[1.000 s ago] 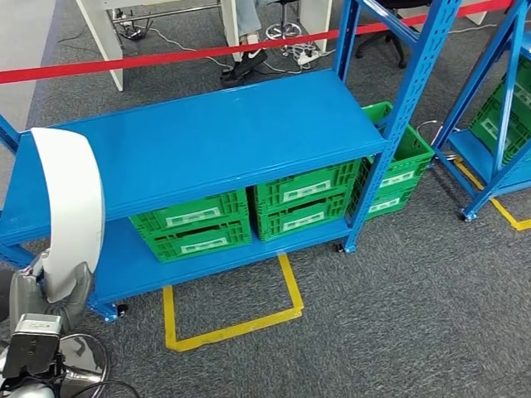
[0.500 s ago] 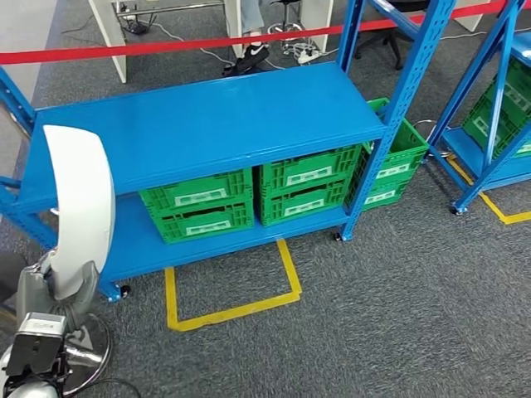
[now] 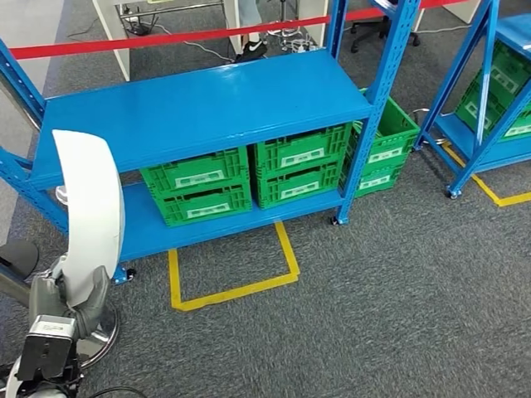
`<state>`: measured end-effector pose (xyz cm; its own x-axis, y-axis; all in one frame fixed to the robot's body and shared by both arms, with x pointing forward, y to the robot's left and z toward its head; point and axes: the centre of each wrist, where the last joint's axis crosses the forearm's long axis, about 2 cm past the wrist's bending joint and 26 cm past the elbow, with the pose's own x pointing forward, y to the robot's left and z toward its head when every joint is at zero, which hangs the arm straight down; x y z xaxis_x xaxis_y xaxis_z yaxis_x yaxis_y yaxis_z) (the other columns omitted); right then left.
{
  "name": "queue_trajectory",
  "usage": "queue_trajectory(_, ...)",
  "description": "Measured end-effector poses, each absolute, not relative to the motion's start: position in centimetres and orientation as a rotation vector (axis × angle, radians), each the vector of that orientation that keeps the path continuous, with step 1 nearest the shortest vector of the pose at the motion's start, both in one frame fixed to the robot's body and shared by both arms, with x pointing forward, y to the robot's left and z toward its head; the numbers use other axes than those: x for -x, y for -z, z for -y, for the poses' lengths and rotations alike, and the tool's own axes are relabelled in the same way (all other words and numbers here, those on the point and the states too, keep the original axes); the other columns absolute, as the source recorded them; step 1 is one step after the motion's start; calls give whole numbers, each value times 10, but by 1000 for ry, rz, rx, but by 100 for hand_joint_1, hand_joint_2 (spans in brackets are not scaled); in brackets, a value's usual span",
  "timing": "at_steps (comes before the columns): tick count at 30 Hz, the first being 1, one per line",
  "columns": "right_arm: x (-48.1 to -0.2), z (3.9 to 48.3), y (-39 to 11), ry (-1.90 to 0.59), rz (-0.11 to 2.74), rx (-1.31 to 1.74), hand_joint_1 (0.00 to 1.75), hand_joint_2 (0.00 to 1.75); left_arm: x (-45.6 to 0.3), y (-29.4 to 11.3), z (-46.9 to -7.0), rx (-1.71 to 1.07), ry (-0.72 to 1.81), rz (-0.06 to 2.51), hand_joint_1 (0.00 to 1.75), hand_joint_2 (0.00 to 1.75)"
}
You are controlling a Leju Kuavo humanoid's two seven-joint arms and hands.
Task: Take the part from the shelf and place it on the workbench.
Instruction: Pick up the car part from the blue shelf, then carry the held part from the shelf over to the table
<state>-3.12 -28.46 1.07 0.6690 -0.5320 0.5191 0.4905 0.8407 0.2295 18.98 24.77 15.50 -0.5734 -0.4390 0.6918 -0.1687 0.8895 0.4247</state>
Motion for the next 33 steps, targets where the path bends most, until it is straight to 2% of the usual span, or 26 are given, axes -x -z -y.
queue_trajectory(33,38,282,-19,516,618,-55,0,175,-186,-154,-242,-397,367,2171,175,175)
